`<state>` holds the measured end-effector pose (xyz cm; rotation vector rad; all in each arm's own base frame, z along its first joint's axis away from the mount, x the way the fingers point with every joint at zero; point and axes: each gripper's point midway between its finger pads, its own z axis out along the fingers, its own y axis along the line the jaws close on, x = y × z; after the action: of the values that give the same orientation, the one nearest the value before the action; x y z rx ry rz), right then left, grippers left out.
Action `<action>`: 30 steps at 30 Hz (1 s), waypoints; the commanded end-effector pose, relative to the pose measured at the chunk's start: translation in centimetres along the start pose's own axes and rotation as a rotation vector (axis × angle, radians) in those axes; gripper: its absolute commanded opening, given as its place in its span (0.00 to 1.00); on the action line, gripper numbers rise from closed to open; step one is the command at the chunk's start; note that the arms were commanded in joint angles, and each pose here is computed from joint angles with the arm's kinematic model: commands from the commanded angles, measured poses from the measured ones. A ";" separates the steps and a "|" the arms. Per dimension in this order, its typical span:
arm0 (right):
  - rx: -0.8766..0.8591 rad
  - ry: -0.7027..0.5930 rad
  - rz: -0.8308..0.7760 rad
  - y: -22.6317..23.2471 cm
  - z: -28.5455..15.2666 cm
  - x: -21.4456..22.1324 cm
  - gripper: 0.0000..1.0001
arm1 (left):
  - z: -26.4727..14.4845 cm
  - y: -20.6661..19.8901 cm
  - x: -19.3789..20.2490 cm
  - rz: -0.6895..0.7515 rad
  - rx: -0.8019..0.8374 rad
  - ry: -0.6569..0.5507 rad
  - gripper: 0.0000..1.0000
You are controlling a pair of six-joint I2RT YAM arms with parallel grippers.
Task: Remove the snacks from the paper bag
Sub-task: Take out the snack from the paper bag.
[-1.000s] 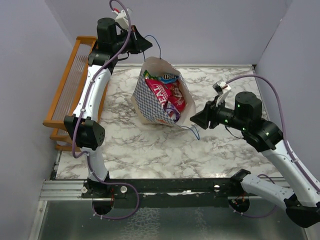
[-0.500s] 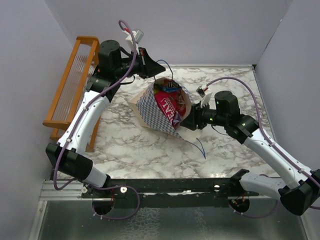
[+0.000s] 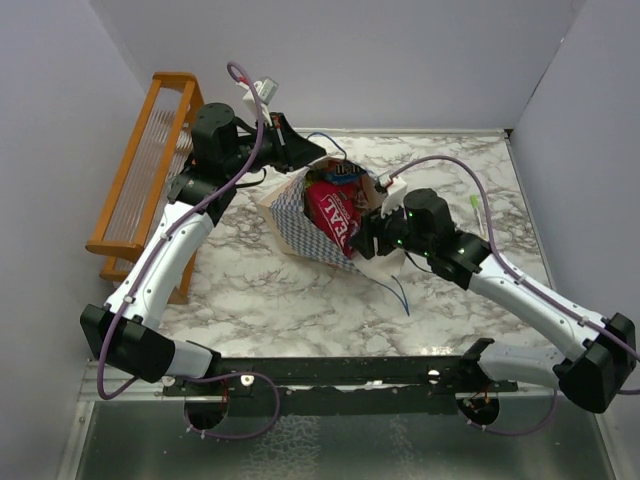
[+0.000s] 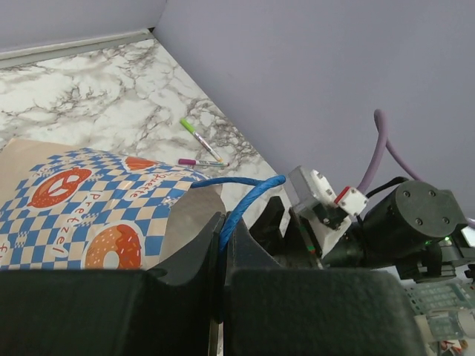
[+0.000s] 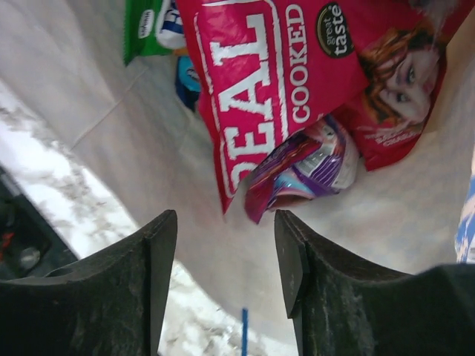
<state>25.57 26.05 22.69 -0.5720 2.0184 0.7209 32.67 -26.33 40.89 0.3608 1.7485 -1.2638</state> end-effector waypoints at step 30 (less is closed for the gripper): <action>0.173 -0.146 -0.239 -2.0 11.9 -5.7 0.39 | -1.2 -2.1 -0.1 -0.020 -0.025 -0.005 0.00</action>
<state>35.15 33.63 19.53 -0.7101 1.8686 0.4859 32.23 -26.78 39.79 0.3214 1.8185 -1.2603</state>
